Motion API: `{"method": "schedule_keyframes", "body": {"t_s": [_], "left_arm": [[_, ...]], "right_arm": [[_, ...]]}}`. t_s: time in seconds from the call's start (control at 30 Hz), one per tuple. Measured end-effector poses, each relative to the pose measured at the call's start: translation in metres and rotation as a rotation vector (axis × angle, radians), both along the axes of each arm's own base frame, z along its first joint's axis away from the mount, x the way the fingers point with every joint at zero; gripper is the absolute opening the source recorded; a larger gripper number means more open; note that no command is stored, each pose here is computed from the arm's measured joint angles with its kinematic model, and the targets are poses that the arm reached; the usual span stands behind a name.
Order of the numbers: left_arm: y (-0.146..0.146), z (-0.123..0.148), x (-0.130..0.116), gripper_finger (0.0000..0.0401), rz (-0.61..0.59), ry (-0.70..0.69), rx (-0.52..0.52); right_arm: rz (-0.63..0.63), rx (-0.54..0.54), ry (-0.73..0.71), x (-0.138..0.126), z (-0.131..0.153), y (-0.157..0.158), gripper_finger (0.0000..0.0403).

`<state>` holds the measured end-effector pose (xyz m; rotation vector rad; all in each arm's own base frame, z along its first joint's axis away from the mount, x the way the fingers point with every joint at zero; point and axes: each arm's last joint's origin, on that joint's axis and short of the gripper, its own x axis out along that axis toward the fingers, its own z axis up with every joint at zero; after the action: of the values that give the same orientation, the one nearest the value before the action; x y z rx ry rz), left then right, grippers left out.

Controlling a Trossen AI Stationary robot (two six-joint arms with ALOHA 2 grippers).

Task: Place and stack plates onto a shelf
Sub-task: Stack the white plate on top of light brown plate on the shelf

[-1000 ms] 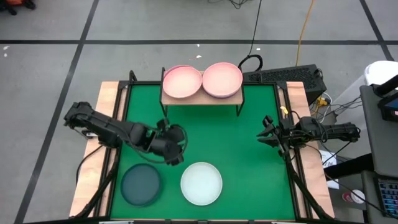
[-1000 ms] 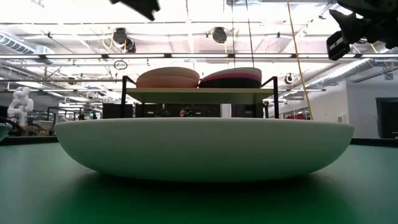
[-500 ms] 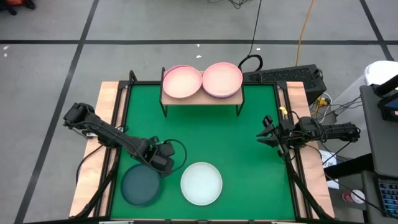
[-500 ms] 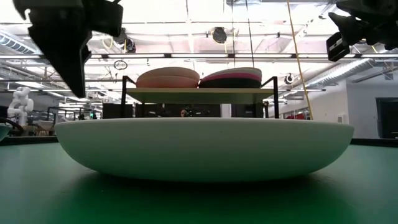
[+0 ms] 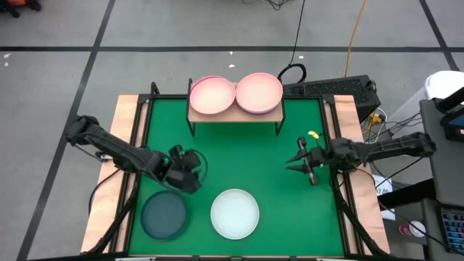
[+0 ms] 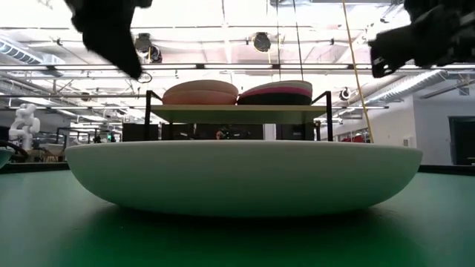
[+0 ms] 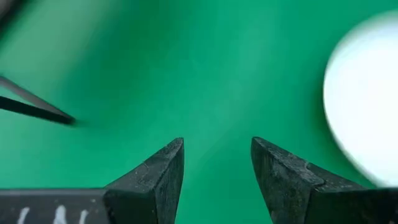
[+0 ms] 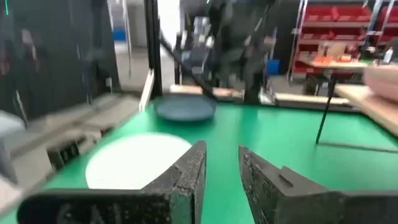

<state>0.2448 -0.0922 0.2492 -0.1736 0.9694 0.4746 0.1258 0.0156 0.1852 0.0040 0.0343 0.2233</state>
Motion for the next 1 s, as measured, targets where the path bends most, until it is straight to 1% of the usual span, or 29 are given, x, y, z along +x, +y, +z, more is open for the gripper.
{"method": "schedule_keyframes", "body": {"t_s": [0.1, 0.17, 0.23, 0.3, 0.43, 0.57, 0.7, 0.83, 0.9, 1.0], "left_arm": [[0.01, 0.022, -0.009, 0.0193, 0.052, -0.125, 0.031], [0.015, 0.034, -0.015, 0.0193, 0.069, -0.234, 0.035], [0.02, 0.042, -0.022, 0.0193, 0.068, -0.339, 0.039], [0.026, 0.044, -0.029, 0.0193, 0.068, -0.431, 0.046], [0.038, 0.036, -0.041, 0.0193, 0.081, -0.594, 0.046], [0.047, 0.025, -0.045, 0.0193, 0.09, -0.721, 0.054], [0.05, 0.021, -0.044, 0.0193, 0.082, -0.771, 0.077], [0.053, 0.025, -0.043, 0.0193, 0.085, -0.795, 0.093], [0.054, 0.026, -0.042, 0.0193, 0.086, -0.806, 0.1], [0.054, 0.028, -0.042, 0.0193, 0.08, -0.817, 0.108]], "right_arm": [[0.007, -0.069, 0.087, 0.012, -0.006, 0.001, 0.008], [0.012, -0.091, 0.148, 0.019, -0.014, 0.002, 0.008], [0.027, -0.111, 0.2, 0.024, -0.022, 0.004, 0.008], [0.057, -0.14, 0.223, 0.029, -0.028, 0.009, 0.008], [0.141, -0.197, 0.176, 0.038, -0.033, 0.023, 0.008], [0.214, -0.298, 0.085, 0.042, -0.033, 0.039, 0.0081], [0.199, -0.368, 0.094, 0.053, -0.031, 0.052, 0.0093], [0.252, -0.399, 0.141, 0.066, -0.03, 0.067, 0.0112], [0.266, -0.416, 0.165, 0.07, -0.033, 0.073, 0.0122], [0.254, -0.479, 0.207, 0.075, -0.043, 0.08, 0.0134]]}}
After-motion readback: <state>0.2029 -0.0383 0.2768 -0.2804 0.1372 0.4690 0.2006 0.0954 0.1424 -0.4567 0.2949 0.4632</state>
